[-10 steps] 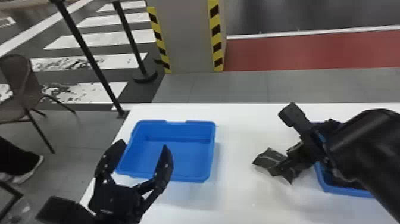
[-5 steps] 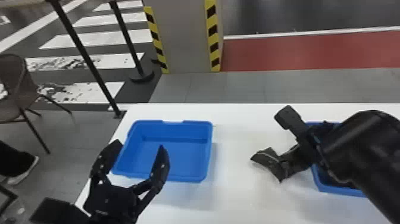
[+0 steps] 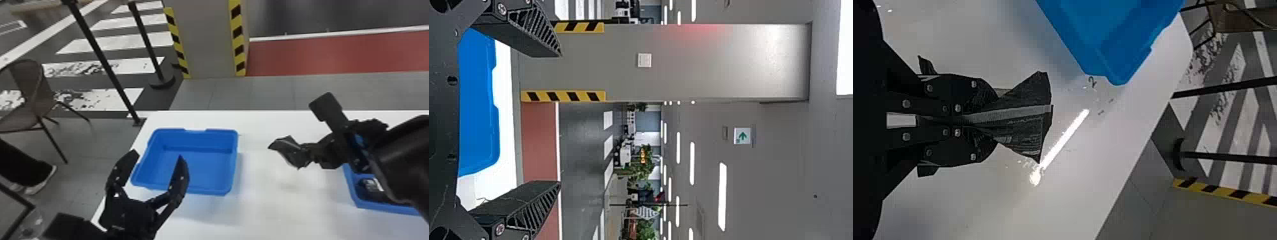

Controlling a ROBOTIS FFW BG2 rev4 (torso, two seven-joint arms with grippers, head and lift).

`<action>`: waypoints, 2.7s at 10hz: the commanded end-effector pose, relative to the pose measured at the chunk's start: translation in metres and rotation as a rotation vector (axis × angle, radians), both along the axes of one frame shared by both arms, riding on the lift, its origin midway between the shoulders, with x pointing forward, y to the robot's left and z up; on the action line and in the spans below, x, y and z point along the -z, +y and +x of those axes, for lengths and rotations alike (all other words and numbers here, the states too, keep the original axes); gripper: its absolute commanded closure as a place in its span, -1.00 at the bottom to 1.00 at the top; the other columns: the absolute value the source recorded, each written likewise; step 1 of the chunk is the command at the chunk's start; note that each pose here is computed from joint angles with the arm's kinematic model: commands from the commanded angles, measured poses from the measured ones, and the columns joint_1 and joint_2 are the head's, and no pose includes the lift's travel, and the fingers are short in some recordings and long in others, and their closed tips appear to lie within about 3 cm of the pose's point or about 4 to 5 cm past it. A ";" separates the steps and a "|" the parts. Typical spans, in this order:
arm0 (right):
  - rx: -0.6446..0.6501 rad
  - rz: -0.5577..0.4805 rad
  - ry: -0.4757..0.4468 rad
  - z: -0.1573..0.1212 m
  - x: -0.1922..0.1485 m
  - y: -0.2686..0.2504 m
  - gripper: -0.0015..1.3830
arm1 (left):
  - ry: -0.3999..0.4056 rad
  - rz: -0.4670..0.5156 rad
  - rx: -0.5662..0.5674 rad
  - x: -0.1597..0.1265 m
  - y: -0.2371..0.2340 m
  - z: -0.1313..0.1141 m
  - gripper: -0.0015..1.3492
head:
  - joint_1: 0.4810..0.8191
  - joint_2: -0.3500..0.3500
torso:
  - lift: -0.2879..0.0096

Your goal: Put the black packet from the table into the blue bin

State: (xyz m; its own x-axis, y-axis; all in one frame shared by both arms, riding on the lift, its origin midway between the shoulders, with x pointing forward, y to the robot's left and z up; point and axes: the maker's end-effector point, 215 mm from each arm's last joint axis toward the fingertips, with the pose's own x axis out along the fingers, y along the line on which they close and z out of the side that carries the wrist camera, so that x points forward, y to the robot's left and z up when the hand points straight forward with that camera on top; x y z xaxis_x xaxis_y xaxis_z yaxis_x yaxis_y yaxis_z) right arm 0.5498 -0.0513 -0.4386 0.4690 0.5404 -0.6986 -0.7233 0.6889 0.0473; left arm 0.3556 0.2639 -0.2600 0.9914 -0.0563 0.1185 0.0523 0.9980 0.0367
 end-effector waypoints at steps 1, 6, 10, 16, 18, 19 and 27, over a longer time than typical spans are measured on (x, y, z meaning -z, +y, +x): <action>0.124 0.055 -0.125 0.002 -0.040 -0.038 0.60 | -0.001 -0.001 -0.001 0.000 0.000 -0.001 -0.83 | 0.27 0.74 | 0.20; 0.451 -0.072 -0.152 -0.003 -0.028 -0.188 0.60 | -0.011 0.002 -0.004 -0.003 0.002 -0.003 -0.83 | 0.27 0.17 | 0.20; 0.487 -0.088 -0.138 -0.014 -0.022 -0.197 -0.86 | -0.013 0.005 -0.009 -0.004 0.004 -0.003 -0.83 | 0.27 0.08 | 0.20; 0.603 0.100 -0.650 -0.078 -0.136 -0.209 -0.79 | -0.016 0.004 -0.010 -0.005 0.004 -0.003 -0.83 | 0.27 -0.01 | 0.20; 0.588 0.240 -0.777 -0.100 -0.159 -0.199 -0.79 | -0.016 0.004 -0.010 -0.005 0.004 -0.003 -0.83 | 0.27 0.03 | 0.20; 0.582 0.279 -0.805 -0.114 -0.167 -0.196 -0.79 | -0.018 0.003 -0.009 -0.005 0.003 -0.002 -0.83 | 0.27 0.05 | 0.20; 0.574 0.329 -0.641 -0.217 -0.174 -0.179 -0.80 | -0.017 0.012 -0.007 -0.005 0.003 -0.001 -0.83 | 0.27 0.19 | 0.20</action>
